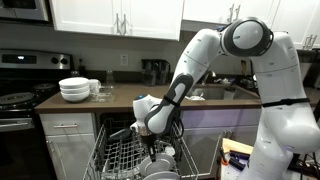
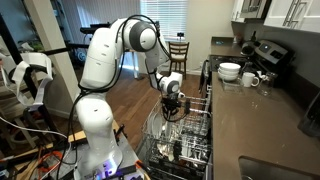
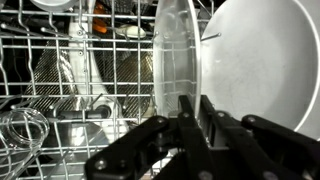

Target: Remove the white plate from the plate dryer and put it on the counter

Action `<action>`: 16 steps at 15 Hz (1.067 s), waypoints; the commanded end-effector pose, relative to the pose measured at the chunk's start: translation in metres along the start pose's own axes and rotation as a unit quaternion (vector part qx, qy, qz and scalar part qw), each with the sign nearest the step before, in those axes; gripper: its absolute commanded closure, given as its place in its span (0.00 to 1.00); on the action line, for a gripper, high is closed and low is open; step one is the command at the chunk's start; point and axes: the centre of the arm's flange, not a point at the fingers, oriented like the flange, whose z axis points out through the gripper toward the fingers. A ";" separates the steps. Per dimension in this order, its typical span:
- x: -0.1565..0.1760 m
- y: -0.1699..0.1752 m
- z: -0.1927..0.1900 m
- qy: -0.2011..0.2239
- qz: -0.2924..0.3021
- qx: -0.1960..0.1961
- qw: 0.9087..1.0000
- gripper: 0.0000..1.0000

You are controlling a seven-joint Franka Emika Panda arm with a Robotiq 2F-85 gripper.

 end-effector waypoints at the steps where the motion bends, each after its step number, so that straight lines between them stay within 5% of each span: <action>1: -0.001 0.007 -0.003 -0.004 -0.009 0.011 1.000 0.92; 3: -0.001 0.006 -0.003 -0.004 -0.011 0.011 1.000 0.96; 4: -0.001 0.006 -0.004 -0.006 -0.009 0.012 1.000 0.71; 7: -0.001 0.005 -0.004 -0.008 -0.009 0.013 1.000 0.56; 9: -0.001 0.005 -0.005 -0.008 -0.009 0.013 1.000 0.69; 10: -0.001 0.005 -0.006 -0.008 -0.009 0.012 1.000 0.45; 12: -0.001 0.005 -0.006 -0.008 -0.011 0.012 1.000 0.89; 16: -0.002 0.005 -0.011 -0.009 -0.011 0.015 1.000 1.00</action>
